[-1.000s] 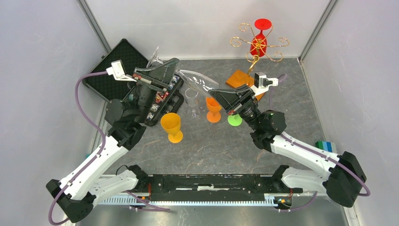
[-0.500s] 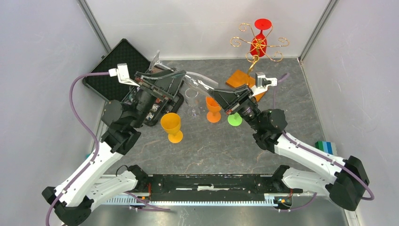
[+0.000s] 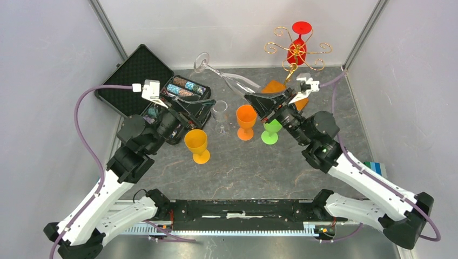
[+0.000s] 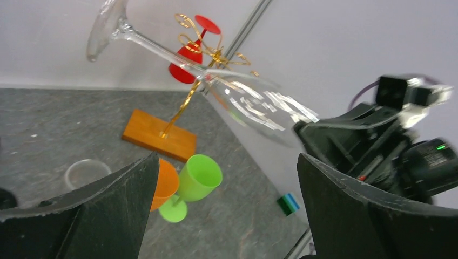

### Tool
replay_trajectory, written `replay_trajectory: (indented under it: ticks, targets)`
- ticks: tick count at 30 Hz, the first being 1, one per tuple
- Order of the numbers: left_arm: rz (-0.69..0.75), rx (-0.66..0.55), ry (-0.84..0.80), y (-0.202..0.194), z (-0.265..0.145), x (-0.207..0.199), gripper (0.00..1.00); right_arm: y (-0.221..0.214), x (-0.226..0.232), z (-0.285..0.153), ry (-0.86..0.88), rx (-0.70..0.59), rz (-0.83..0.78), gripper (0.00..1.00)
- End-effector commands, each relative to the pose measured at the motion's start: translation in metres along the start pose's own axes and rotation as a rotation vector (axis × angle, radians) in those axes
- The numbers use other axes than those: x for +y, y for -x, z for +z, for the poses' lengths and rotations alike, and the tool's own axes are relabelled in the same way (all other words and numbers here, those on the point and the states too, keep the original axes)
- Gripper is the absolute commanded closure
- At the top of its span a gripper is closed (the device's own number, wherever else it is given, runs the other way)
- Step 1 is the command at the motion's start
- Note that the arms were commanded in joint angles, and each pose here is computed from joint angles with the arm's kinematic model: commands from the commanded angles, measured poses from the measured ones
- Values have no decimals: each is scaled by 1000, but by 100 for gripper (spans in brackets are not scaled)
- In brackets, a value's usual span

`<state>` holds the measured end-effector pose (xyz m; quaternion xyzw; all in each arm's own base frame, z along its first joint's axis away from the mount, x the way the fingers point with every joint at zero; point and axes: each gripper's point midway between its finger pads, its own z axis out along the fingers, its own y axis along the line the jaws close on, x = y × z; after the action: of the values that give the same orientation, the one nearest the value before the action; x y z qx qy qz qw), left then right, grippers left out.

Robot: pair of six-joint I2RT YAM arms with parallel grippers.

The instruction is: Take the wine glass off the wine glass rack

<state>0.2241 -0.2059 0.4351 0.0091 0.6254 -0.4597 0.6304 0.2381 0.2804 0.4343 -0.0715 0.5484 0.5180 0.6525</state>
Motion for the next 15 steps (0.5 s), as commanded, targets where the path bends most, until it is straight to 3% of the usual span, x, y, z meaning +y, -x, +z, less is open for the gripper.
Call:
replay_trajectory:
  ticks: [1, 6, 15]
  targets:
    - [191, 33, 52, 17, -20, 4, 0, 41, 34, -8, 88, 65, -267, 100]
    - [350, -7, 158, 50, -52, 15, 0, 32, 49, -30, 190, 313, -474, 100]
    - [395, -35, 221, 58, -63, 27, 0, 0, 15, -72, 178, 653, -701, 100]
